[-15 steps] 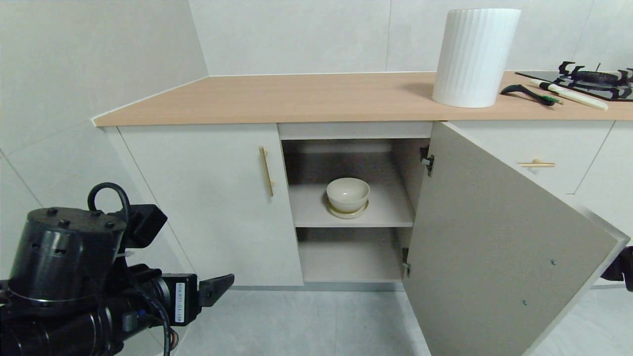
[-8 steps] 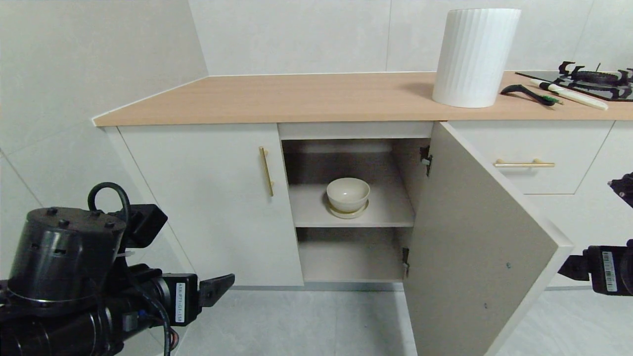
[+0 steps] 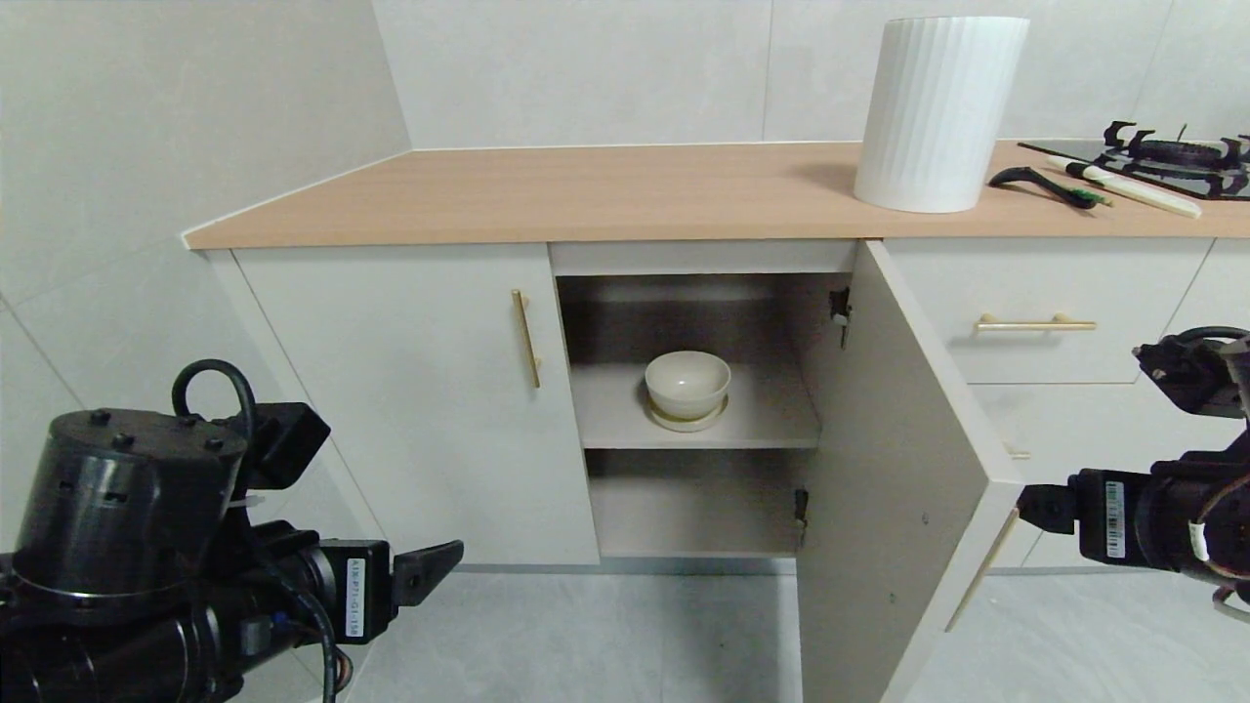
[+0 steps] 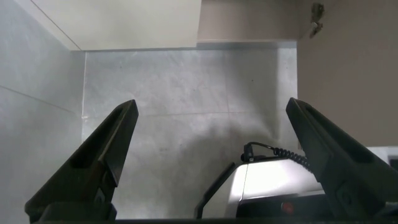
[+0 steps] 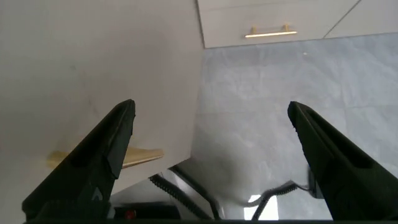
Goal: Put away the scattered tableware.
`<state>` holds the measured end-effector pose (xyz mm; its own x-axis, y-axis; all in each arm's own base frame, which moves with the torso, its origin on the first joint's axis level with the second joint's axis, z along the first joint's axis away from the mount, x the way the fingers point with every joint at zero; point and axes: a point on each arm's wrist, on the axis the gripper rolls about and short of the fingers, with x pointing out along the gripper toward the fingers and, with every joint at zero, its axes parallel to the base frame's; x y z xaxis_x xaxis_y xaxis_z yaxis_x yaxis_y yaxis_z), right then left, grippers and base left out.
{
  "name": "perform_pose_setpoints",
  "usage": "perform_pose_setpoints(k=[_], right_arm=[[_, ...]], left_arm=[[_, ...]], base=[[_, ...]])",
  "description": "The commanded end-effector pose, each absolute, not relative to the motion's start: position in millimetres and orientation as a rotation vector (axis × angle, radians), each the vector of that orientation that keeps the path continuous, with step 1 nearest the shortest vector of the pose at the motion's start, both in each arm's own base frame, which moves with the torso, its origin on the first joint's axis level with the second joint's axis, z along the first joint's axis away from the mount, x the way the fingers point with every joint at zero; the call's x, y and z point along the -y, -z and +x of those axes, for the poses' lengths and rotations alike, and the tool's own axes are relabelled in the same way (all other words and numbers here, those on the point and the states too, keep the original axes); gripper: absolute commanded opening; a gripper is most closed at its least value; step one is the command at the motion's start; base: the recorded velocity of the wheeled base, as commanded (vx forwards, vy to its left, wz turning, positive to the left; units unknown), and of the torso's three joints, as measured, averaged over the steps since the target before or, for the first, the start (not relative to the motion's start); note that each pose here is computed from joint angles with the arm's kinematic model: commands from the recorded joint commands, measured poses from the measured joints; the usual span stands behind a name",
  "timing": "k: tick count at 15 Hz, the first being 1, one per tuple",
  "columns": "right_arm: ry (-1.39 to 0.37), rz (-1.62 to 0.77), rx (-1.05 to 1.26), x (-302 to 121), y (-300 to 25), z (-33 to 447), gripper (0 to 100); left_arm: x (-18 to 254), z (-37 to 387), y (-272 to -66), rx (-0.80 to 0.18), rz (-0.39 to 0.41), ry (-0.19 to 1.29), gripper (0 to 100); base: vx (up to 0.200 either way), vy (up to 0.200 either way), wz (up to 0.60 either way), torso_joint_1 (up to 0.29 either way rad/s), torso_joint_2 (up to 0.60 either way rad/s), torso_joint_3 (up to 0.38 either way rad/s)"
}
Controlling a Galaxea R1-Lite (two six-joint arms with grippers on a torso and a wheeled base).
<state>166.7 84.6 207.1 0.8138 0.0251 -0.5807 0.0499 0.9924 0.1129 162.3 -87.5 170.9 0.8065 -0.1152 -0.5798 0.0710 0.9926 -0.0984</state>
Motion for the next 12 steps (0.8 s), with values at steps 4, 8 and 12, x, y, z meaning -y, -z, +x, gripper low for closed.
perform_pose_setpoints(k=[4, 8, 12], right_arm=[[-0.048, 0.150, -0.638, -110, -192, 176, 100], [-0.087, 0.171, -0.613, -128, -182, 198, 100], [-0.214, 0.212, -0.636, -143, -182, 217, 100]], left_arm=[[88, 163, -171, -0.624, -0.075, 0.099, 100], [87, 162, -173, -0.617, -0.079, 0.100, 100], [87, 162, -175, -0.605, -0.085, 0.103, 100]], base=[[0.000, 0.000, 0.00, 0.000, 0.00, 0.000], [0.000, 0.000, 0.00, 0.000, 0.00, 0.000], [0.000, 0.000, 0.00, 0.000, 0.00, 0.000]])
